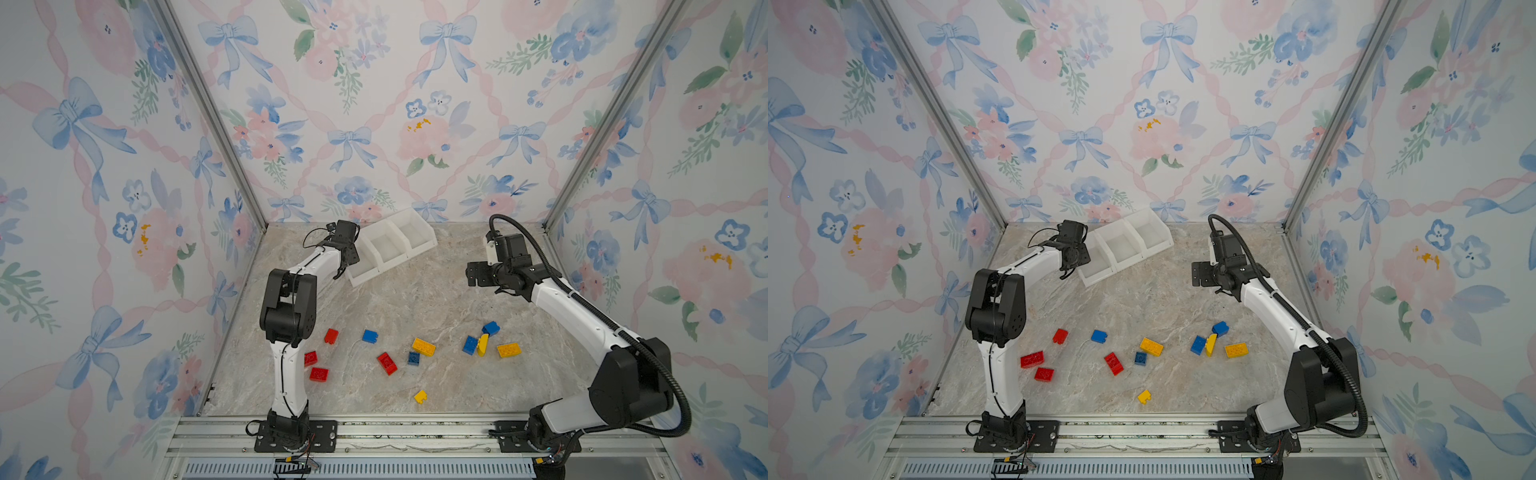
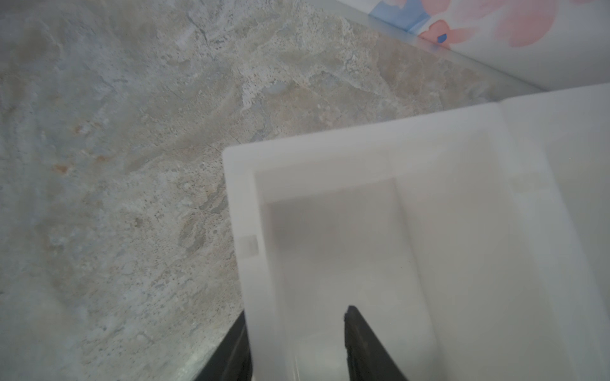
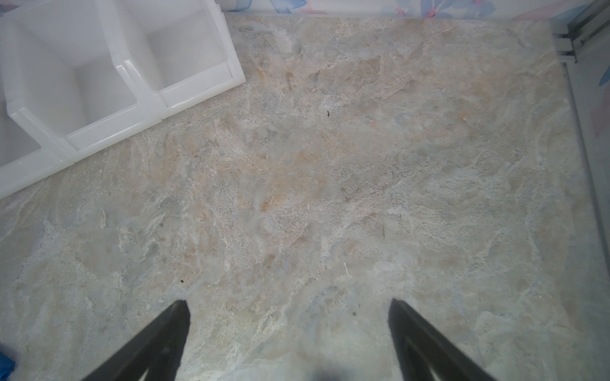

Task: Sort the legos into containers by color
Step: Move the container to the center of the table.

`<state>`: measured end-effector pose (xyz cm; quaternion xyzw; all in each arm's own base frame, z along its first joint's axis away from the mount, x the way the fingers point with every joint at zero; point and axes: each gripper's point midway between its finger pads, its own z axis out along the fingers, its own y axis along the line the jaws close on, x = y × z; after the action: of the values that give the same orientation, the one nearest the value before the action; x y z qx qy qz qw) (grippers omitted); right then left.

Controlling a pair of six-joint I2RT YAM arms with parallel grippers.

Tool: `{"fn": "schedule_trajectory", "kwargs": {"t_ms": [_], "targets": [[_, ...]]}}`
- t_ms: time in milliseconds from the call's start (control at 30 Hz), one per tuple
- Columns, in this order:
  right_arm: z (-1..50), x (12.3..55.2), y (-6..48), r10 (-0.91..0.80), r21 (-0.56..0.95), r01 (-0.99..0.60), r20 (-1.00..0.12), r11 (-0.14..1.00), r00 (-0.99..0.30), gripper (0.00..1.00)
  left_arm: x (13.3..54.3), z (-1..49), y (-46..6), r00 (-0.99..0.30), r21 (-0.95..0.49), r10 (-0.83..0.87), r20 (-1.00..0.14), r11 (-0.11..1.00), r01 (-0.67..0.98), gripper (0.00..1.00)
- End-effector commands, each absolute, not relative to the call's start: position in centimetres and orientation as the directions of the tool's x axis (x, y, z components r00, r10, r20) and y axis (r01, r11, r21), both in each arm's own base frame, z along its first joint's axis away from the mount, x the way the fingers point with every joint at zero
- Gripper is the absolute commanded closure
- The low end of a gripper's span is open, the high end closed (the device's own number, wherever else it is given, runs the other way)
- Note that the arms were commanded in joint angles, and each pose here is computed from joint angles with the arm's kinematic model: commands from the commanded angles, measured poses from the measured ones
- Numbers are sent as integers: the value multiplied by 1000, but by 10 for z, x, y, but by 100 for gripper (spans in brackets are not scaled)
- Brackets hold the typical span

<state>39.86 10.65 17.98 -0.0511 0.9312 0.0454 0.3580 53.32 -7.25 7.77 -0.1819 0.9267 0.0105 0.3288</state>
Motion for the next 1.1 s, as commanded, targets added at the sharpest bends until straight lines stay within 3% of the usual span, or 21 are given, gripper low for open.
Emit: {"fn": "schedule_trajectory", "kwargs": {"t_ms": [0, 367, 1067], "targets": [[178, 396, 110, -70, 46, -133, -659, 990, -749, 3, 533, 75, -74, -731, -101, -330, -598, 935, -340, 66], [185, 388, 107, -69, 45, -130, -660, 990, -748, 3, 514, 80, -81, -761, -70, -263, -593, 958, -277, 100], [182, 329, 103, -63, 65, -130, -614, 989, -787, 3, 426, 67, -145, -853, 2, -6, -522, 1000, -9, 100]]}}
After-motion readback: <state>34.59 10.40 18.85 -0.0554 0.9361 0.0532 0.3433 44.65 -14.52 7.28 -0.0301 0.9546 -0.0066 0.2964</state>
